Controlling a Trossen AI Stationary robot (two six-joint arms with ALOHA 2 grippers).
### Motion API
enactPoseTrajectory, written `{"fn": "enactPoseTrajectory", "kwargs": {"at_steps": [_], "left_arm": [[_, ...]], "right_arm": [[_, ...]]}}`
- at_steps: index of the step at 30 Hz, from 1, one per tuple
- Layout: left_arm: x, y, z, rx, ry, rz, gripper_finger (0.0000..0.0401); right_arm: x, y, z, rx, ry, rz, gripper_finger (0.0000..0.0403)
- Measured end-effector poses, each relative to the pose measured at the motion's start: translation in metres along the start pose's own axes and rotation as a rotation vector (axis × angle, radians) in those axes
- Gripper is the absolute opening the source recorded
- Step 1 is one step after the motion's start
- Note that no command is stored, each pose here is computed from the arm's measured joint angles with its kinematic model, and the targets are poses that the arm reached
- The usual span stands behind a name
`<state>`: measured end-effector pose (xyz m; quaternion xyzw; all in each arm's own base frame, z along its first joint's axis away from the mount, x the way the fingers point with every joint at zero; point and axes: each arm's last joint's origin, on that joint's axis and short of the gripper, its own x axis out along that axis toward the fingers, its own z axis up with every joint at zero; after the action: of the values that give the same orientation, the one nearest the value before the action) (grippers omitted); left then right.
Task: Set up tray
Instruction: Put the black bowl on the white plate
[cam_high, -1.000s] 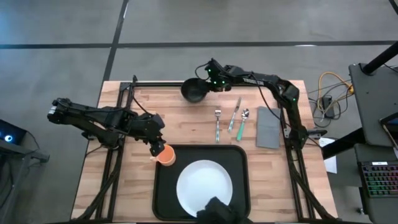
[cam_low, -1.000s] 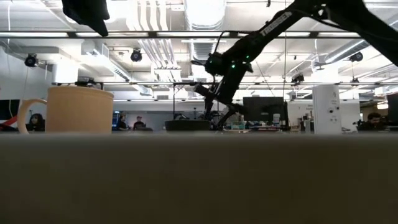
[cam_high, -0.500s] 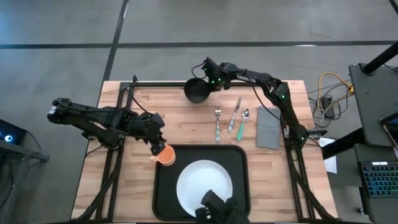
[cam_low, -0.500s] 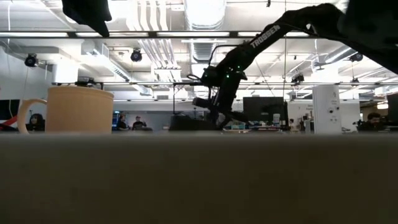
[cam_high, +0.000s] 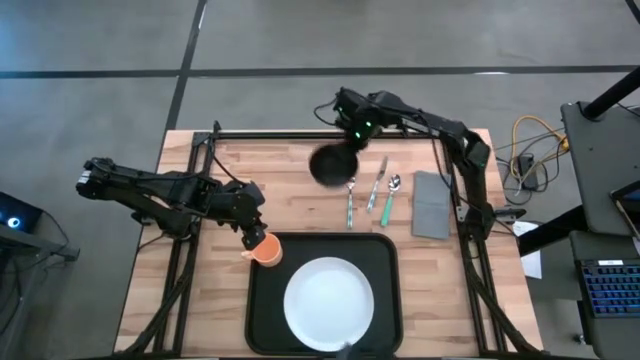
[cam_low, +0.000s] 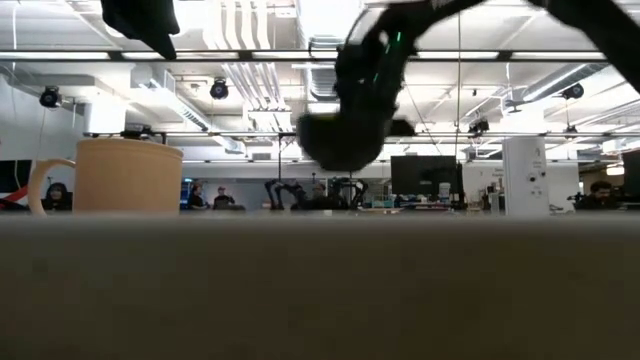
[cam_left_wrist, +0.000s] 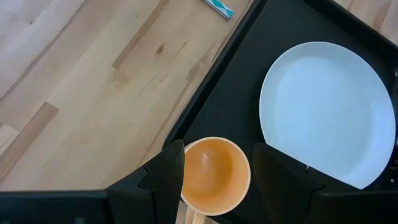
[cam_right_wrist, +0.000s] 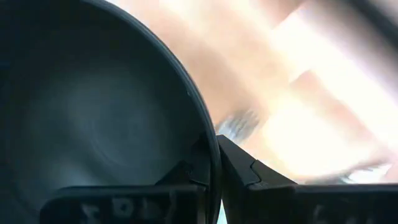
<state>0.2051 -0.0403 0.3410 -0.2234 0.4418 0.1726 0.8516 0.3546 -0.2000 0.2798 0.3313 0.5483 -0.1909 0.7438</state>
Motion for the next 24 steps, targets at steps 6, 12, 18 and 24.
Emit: {"fn": "enactPoseTrajectory", "kwargs": {"at_steps": [6,12,18,24], "left_arm": [[0.000,0.000,0.001,0.033,-0.019,0.019,0.0171],[0.000,0.000,0.001,0.039,-0.022,0.017,0.0171],[0.000,0.000,0.001,0.065,-0.022,0.018,0.0171],[0.000,0.000,0.001,0.065,-0.022,0.018,0.0171]], "right_arm": [[-0.015,0.067,-0.062,-0.325,0.123,0.033,0.0009],[0.029,0.123,-0.108,-0.431,0.185,0.182,0.0009],[0.074,0.150,-0.144,-0.428,0.177,0.263,0.0009],[0.096,0.175,-0.175,-0.529,0.121,0.349,0.0009]]}}
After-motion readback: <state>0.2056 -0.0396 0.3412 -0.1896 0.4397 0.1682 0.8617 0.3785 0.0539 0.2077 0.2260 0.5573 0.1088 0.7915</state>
